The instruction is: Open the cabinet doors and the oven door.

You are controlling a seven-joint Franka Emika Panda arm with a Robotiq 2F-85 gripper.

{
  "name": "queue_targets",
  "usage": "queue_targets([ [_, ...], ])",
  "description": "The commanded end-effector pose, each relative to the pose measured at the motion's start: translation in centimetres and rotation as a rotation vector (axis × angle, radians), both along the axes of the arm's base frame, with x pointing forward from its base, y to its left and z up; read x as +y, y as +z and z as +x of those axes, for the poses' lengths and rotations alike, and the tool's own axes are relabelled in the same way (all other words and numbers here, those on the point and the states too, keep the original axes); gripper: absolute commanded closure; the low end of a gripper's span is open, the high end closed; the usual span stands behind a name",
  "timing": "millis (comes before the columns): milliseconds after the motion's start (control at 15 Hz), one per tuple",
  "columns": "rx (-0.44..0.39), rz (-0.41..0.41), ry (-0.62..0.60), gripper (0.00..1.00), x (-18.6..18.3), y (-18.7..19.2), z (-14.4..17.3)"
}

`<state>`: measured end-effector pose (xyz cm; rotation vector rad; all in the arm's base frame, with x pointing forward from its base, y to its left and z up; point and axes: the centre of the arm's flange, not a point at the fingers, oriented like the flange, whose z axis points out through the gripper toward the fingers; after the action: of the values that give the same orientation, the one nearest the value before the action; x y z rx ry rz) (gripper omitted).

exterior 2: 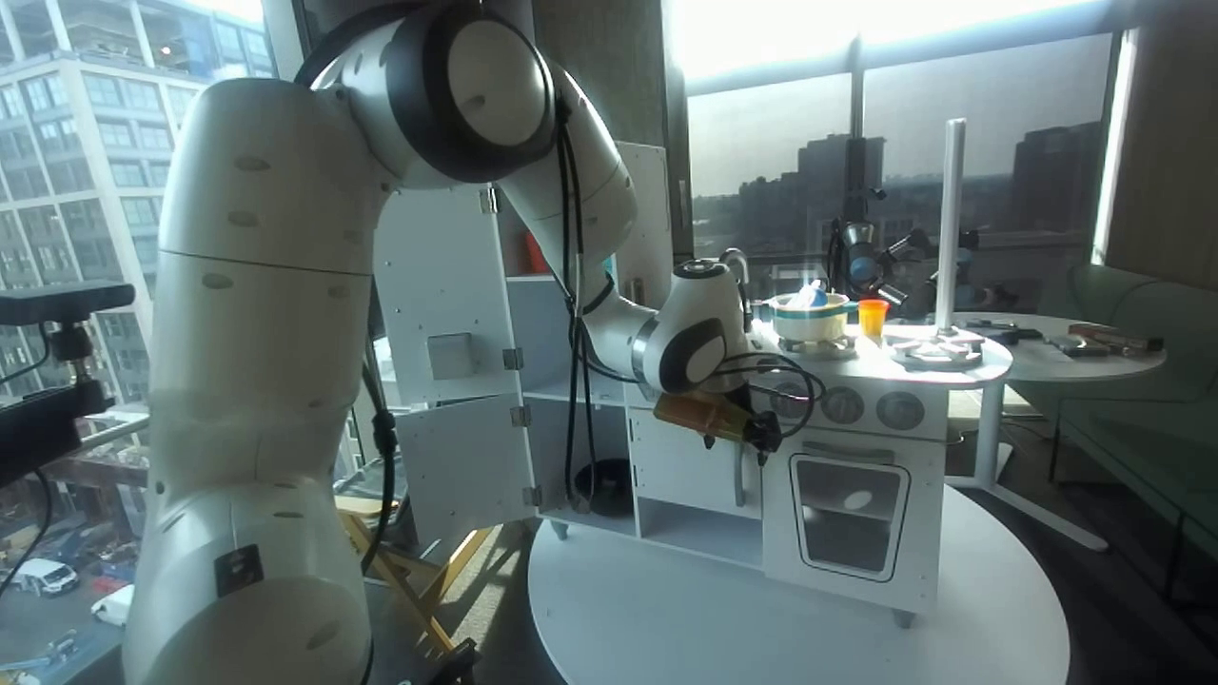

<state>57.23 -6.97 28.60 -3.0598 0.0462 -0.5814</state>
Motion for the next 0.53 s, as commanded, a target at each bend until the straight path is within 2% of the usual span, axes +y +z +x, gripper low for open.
queue_targets([
  [0,-0.039,-0.01,0.045,0.0,-0.8,-0.4,1.6],
  [200,-0.064,0.015,0.101,0.0,0.2,-0.7,2.2],
  [467,-0.092,-0.032,0.201,0.0,1.8,-1.0,3.1],
])
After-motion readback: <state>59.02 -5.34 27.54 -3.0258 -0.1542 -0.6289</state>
